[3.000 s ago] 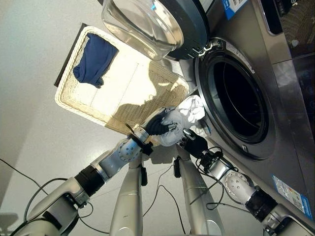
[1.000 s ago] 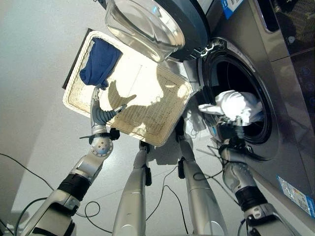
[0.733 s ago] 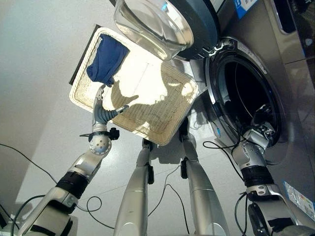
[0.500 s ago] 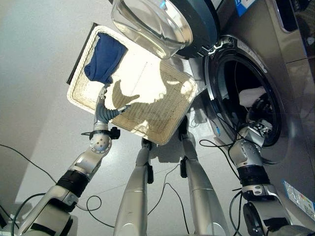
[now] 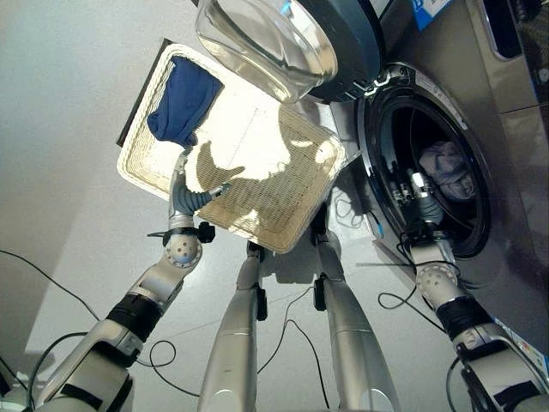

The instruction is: Put the clothes into the washing machine.

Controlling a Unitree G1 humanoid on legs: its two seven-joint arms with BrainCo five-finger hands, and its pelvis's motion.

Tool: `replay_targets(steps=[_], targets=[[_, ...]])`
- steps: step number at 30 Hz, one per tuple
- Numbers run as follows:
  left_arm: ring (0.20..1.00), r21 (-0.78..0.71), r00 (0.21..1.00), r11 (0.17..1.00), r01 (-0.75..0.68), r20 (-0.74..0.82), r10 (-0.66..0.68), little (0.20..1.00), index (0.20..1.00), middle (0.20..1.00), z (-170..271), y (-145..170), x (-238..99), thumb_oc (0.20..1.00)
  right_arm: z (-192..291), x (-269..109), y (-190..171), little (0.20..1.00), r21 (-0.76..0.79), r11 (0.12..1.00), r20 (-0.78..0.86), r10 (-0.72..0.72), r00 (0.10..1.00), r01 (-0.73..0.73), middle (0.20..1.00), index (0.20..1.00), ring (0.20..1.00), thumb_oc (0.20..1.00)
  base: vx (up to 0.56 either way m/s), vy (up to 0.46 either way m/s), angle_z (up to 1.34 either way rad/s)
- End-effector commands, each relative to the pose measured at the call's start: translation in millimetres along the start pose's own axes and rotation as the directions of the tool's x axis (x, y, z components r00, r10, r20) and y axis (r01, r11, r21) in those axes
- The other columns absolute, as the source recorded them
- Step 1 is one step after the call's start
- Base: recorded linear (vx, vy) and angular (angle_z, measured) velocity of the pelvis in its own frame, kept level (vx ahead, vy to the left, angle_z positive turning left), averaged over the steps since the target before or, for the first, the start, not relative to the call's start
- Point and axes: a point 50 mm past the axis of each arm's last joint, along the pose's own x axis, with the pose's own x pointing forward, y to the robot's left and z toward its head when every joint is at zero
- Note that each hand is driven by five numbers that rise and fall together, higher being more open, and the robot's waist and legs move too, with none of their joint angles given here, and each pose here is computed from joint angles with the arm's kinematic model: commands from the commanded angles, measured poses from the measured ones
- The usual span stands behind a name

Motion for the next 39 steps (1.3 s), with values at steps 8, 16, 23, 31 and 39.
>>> replay_targets(steps=[8, 16, 23, 31, 39], targets=[[1.0, 0.126, 0.907, 0.906, -0.405, 0.181, 0.38, 1.0, 1.0, 1.0, 18.6, 40.1, 24.3, 1.0, -45.8, -15.4, 35.6, 1.0, -0.033, 0.975, -0.26, 0.204, 0.944, -0.22, 1.0, 1.0, 1.0, 1.0, 0.0, 0.034, 0.0], [1.0, 0.228, 0.92, 0.894, -0.387, 0.155, 0.359, 1.0, 1.0, 1.0, 15.6, 36.9, 34.5, 1.0, -87.0, -44.4, 50.2, 1.0, 0.015, 0.954, -0.467, 0.271, 0.842, -0.298, 1.0, 1.0, 1.0, 1.0, 0.01, 0.081, -0.04], [1.0, 0.362, 0.945, 0.873, -0.325, 0.098, 0.312, 1.0, 1.0, 1.0, 13.1, 39.1, 58.5, 1.0, -98.8, -59.5, 47.6, 1.0, 0.06, 0.943, -0.52, 0.308, 0.796, -0.326, 1.0, 1.0, 1.0, 1.0, 0.01, 0.113, -0.13], [1.0, 0.462, 0.937, 0.823, -0.33, 0.055, 0.344, 1.0, 1.0, 1.0, 20.1, 52.4, 84.4, 1.0, -97.1, -62.0, 49.2, 1.0, 0.084, 0.935, -0.492, 0.34, 0.801, -0.346, 1.0, 1.0, 1.0, 1.0, 0.01, 0.072, -0.06], [1.0, 0.759, 0.798, 0.518, -0.394, 0.003, 0.602, 1.0, 1.0, 1.0, 17.9, 101.4, 98.9, 1.0, -87.3, -60.7, 63.4, 1.0, 0.156, 0.909, -0.45, 0.414, 0.792, -0.386, 1.0, 1.0, 1.0, 1.0, 0.01, 0.056, -0.06]])
